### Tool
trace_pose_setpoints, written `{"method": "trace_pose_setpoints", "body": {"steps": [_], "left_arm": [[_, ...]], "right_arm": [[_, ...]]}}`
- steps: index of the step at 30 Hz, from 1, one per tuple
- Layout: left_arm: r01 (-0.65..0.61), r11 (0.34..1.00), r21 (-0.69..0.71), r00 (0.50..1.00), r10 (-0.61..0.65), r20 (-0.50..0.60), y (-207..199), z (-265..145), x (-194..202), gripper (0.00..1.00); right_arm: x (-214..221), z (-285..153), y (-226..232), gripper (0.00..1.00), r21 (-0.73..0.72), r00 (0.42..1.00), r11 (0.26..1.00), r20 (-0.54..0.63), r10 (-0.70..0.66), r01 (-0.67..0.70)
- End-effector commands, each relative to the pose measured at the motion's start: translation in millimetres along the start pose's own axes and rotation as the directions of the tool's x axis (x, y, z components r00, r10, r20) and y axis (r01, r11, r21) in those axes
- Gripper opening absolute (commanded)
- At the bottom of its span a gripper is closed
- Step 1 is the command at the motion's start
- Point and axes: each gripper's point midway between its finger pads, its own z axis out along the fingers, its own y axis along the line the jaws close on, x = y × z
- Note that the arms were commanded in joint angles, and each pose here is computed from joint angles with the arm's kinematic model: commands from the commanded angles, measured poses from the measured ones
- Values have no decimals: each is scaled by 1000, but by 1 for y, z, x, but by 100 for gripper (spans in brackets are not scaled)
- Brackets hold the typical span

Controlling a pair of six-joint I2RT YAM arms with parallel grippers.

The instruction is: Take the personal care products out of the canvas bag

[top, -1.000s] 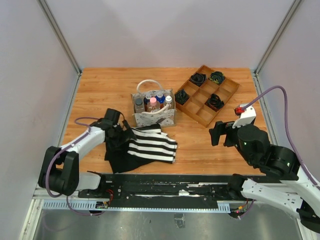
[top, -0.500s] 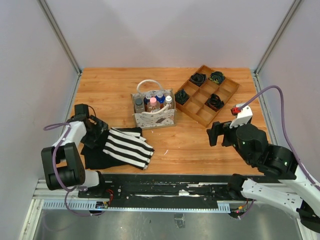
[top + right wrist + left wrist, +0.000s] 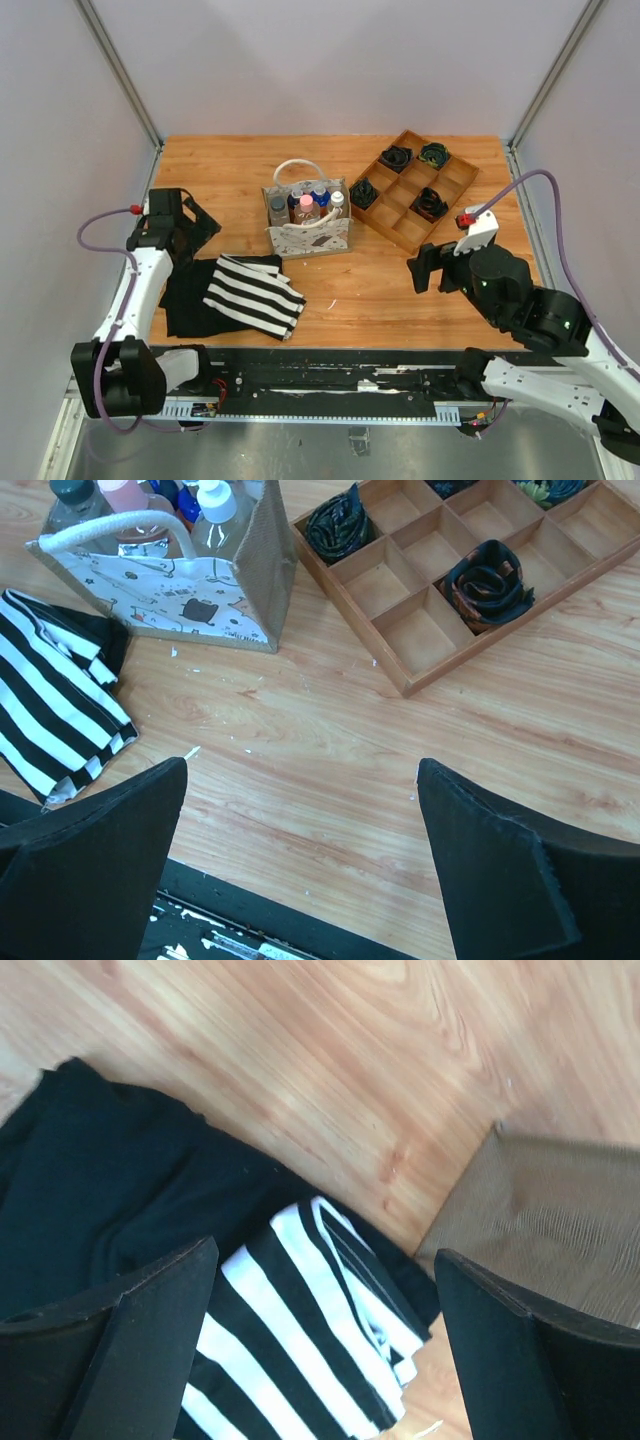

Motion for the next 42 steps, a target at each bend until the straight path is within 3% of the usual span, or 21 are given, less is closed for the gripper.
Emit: {"method": "trace_pose_setpoints", "body": {"steps": [1,8,12,19,26,30,35,42], "left_arm": [[-177,983,48,979,181,-98,-3,-9,42,94],[-358,915,187,886,396,-243,-8,-14,128,91],[-411,904,118,848,427,-313,5,-12,153,96],[-403,913,-68,822,329,-466,36,-3,175,100],[-504,784,-363,730,162,-664,90,34,196,100],[-370,846,-383,777,55,-627,91,57,187,96],[-209,889,-407,887,-2,-461,66,67,119,96],[-32,884,-466,927,-148,-345,58,94,40,96]], "right_arm": [[4,15,14,98,-25,1000,1000,-23,-11,10],[11,29,25,99,-38,998,999,-53,-27,25],[12,30,27,99,-42,997,999,-63,-34,31],[5,15,10,98,-10,1000,1000,-15,-2,2],[1,-3,-4,98,2,998,999,35,44,-44],[-1,-12,-14,98,17,998,999,45,48,-48],[0,-17,-22,98,38,998,998,54,42,-44],[-3,-16,-20,98,34,998,999,54,30,-32]]}}
